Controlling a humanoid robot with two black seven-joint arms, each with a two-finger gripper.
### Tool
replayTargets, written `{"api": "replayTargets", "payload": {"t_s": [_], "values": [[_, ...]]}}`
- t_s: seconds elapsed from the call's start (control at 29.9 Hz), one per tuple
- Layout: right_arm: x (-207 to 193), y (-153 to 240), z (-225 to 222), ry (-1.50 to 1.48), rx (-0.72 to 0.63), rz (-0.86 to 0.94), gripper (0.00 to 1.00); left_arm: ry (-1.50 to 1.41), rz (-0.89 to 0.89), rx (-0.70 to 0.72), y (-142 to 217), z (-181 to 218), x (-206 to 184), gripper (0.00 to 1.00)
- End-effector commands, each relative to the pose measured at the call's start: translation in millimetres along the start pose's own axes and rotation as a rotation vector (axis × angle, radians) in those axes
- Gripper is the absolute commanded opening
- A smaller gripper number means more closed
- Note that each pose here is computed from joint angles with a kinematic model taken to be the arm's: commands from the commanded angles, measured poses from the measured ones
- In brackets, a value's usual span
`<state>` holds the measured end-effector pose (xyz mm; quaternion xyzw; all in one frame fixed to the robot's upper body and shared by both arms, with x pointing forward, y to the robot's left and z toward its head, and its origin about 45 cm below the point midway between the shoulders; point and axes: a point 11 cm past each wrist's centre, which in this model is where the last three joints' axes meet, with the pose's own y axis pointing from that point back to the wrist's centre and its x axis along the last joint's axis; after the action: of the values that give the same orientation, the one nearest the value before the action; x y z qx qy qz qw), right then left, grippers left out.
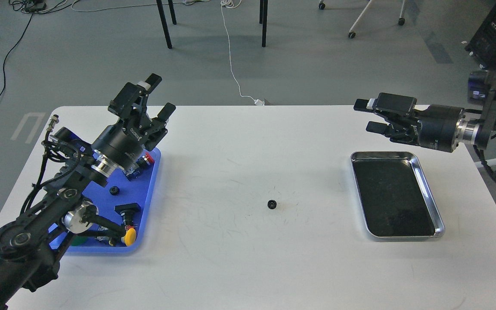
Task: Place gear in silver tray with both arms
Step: 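Reach the right gripper down toward the black gear on the table, then close the right gripper on the black gear and lift it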
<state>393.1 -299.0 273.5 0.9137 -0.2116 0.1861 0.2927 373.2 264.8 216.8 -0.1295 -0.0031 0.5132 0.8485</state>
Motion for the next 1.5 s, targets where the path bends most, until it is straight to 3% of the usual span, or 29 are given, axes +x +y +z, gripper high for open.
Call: {"api": "replayTargets", "payload": {"t_s": [0.0, 0.2, 0.43, 0.87, 0.97, 1.07, 1.24, 1.37, 1.47], "values": [[-1.4, -22.6, -26.6, 0.257, -0.083, -0.174, 0.98, 0.083, 0.069, -0.030, 2.5, 5.9, 12.2, 0.98], [-29.5, -76.9, -54.1, 0.592, -0.151, -0.421, 0.97, 0.088, 0.085, -0.039, 1.6, 8.7, 15.3, 0.98], [-71.9, -106.1, -38.5, 0.792, -0.165, -0.575, 0.95, 0.090, 0.087, -0.042, 1.4, 8.5, 14.9, 0.98], [-106.5, -138.5, -20.3, 1.023, -0.063, -0.565, 0.91, 0.095, 0.088, -0.043, 3.7, 7.5, 15.1, 0.98], [-115.0, -150.5, -21.4, 1.048, -0.030, -0.551, 0.87, 0.092, 0.089, -0.045, 3.6, 8.9, 16.3, 0.98], [-119.8, -157.7, -20.4, 1.059, -0.023, -0.553, 0.74, 0.090, 0.096, -0.053, 3.8, 11.9, 19.6, 0.98], [-124.4, -161.3, -9.5, 1.072, -0.044, -0.572, 0.68, 0.089, 0.099, -0.055, 4.5, 12.6, 20.8, 0.98], [-130.7, -163.0, 0.1, 1.076, -0.045, -0.574, 0.50, 0.090, 0.099, -0.057, 4.3, 12.5, 20.3, 0.98], [-132.7, -164.1, 2.8, 1.077, -0.036, -0.558, 0.48, 0.090, 0.099, -0.055, 4.3, 12.4, 20.3, 0.98]]}}
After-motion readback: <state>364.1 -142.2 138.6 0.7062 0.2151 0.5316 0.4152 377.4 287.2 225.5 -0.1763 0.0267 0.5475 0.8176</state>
